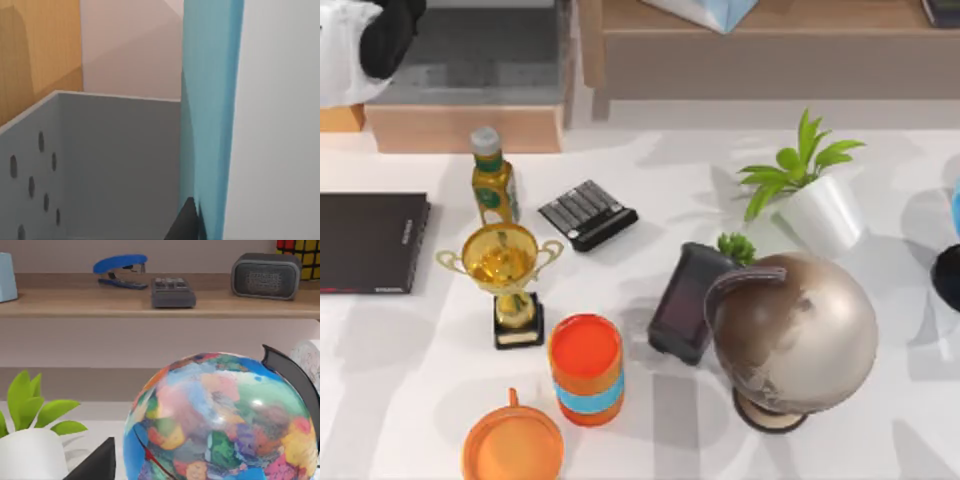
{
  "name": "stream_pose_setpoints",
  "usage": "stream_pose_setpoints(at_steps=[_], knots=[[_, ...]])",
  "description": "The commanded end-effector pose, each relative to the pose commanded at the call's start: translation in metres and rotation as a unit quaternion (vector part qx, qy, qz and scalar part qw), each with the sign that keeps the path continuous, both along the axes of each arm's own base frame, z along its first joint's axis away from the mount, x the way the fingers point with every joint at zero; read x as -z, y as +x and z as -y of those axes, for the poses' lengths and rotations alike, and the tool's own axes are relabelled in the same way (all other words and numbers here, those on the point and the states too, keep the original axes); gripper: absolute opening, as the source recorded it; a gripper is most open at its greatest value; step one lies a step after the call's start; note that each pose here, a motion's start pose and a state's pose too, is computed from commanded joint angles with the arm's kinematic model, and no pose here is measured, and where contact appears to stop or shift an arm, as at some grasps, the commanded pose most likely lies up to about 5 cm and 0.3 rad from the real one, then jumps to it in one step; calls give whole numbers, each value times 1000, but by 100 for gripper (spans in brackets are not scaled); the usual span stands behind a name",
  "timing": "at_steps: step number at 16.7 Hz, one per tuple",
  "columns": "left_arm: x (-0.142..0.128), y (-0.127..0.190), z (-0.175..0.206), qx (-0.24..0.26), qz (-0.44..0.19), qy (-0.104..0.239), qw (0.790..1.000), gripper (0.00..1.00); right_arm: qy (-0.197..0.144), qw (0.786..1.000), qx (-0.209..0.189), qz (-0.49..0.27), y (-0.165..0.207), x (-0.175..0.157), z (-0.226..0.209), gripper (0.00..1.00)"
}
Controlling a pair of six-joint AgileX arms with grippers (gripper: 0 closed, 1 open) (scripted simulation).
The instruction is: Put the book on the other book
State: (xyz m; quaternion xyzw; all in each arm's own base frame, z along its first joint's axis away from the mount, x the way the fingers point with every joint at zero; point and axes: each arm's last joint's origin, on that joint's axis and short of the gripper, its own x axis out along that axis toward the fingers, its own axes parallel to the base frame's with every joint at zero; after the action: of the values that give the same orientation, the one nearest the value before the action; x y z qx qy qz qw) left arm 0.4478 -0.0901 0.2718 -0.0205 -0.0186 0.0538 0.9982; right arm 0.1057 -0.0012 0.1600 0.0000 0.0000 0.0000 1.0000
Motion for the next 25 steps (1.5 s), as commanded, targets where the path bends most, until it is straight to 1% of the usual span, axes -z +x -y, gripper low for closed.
stream_pose_setpoints(at_steps=[2,4,5,10,12,13,14,16,19,21,22,25], knots=[[1,0,11,35,-2,-5,999,0,0,1000,0,0,0,0,0,100],[10,4,20,57,-14,8,998,0,0,1000,0,0,0,0,0,100],[13,5,22,62,-19,13,998,0,0,1000,0,0,0,0,0,100],[13,5,19,59,-19,14,998,0,0,1000,0,0,0,0,0,100],[9,-1,17,66,-15,28,997,0,0,1000,0,0,0,0,0,100],[5,-6,14,72,-11,44,996,0,0,1000,0,0,0,0,0,100],[0,-12,10,79,-6,64,995,0,0,1000,0,0,0,0,0,100],[-9,-29,-3,90,5,119,989,0,0,1000,0,0,0,0,0,100],[-18,-60,-28,99,21,229,968,0,0,1000,0,0,0,0,0,100],[-19,-82,-47,96,28,315,944,0,0,1000,0,0,0,0,0,100],[-17,-94,-57,93,29,359,928,0,0,1000,0,0,0,0,0,100],[-3,-125,-84,79,15,490,868,0,0,1000,0,0,0,0,0,100]])
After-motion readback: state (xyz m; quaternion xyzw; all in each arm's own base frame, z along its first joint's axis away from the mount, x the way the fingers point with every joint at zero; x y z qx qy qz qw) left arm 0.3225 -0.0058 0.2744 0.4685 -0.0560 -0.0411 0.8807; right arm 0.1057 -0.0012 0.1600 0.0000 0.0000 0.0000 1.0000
